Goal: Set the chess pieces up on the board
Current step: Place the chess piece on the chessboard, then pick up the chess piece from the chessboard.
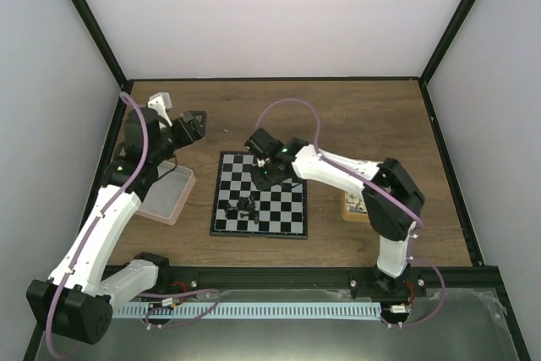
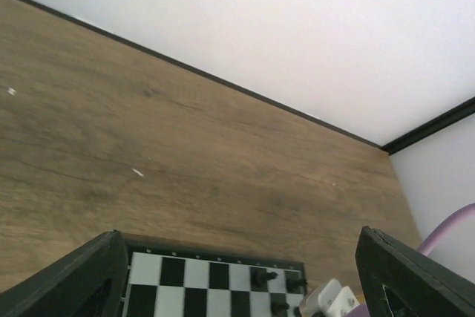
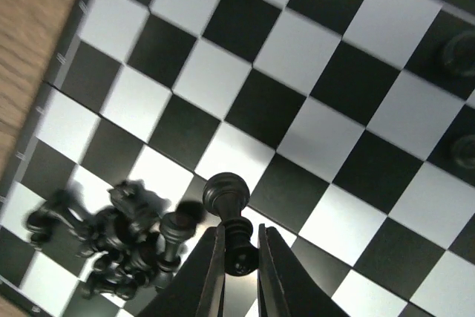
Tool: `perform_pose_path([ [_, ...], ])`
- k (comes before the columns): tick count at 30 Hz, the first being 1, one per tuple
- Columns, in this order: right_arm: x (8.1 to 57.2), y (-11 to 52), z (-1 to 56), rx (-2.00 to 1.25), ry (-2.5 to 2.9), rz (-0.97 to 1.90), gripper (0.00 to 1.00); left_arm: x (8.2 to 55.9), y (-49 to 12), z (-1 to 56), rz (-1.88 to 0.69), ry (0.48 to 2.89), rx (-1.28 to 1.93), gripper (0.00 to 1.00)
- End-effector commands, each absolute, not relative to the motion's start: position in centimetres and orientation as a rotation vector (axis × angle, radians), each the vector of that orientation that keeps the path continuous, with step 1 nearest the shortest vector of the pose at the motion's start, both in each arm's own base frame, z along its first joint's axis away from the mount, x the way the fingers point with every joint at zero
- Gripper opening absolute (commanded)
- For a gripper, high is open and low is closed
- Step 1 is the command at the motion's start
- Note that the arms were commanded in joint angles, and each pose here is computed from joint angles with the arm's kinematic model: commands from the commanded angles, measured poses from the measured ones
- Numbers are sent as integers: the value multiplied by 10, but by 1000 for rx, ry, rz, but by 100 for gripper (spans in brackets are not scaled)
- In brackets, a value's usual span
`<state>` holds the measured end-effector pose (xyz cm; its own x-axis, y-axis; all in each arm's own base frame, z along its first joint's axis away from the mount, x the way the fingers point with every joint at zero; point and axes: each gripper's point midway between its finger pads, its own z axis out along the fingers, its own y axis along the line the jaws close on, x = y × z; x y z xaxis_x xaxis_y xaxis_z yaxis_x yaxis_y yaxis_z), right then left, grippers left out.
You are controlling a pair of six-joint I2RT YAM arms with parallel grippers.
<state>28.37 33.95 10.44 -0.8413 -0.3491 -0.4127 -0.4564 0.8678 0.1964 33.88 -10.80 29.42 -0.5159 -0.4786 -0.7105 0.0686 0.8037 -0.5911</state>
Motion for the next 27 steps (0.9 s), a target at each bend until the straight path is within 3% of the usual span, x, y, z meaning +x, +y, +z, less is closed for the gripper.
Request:
perform_pose_path([
  [1,278,326,93,-703,2734,194,3,338,-88,295,-482,2018,-204,87],
  [12,286,342,86,-701,2738,202,32,351,-68,308,-323,1957,-221,87],
  [27,293,353,82,-662,2677,278,34,372,-75,304,-342,1975,-235,87],
])
